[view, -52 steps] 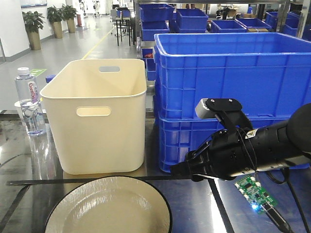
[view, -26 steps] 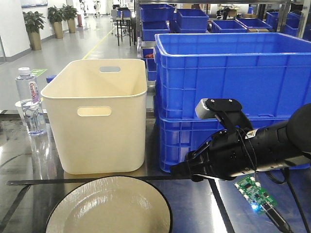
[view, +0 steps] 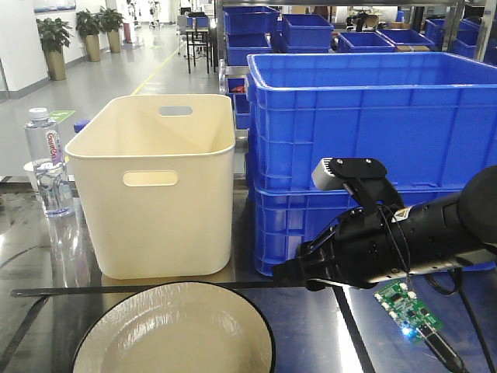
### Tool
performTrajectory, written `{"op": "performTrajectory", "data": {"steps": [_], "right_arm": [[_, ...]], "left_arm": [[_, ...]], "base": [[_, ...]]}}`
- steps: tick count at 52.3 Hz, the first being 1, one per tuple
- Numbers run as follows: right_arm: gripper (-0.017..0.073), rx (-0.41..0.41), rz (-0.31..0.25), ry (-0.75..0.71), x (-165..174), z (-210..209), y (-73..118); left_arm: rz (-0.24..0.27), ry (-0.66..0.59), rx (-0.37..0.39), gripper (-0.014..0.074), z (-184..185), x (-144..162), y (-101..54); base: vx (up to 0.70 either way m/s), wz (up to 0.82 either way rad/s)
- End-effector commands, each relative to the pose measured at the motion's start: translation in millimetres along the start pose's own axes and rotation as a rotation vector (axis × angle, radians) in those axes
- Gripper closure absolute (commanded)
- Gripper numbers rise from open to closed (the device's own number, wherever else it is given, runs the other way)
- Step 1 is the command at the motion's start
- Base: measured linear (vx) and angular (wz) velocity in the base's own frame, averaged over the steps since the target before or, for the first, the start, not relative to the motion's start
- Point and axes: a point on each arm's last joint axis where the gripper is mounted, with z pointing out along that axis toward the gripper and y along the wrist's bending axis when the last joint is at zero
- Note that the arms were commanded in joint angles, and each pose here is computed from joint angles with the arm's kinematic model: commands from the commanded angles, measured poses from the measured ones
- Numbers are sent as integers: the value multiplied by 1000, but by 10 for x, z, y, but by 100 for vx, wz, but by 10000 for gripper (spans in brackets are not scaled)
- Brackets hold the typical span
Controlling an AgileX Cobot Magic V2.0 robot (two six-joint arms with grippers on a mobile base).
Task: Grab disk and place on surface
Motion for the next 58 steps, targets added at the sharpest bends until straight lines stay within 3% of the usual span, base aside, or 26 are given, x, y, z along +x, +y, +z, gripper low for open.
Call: {"op": "performTrajectory", "data": {"steps": [1,45,58], "right_arm": [[50,7,-12,-109,-151,-197,62],[54,6,-11,-109,-150,-196,63],[179,-38,24,-105,-145,-240,120]], "left_arm": [[-4,-109,-3,603,-27,-137,2],[-5,-110,-3,603,-27,-138,2],[-5,-110,-3,603,-27,-138,2]], "base": [[0,0],[0,0],[0,0]]}}
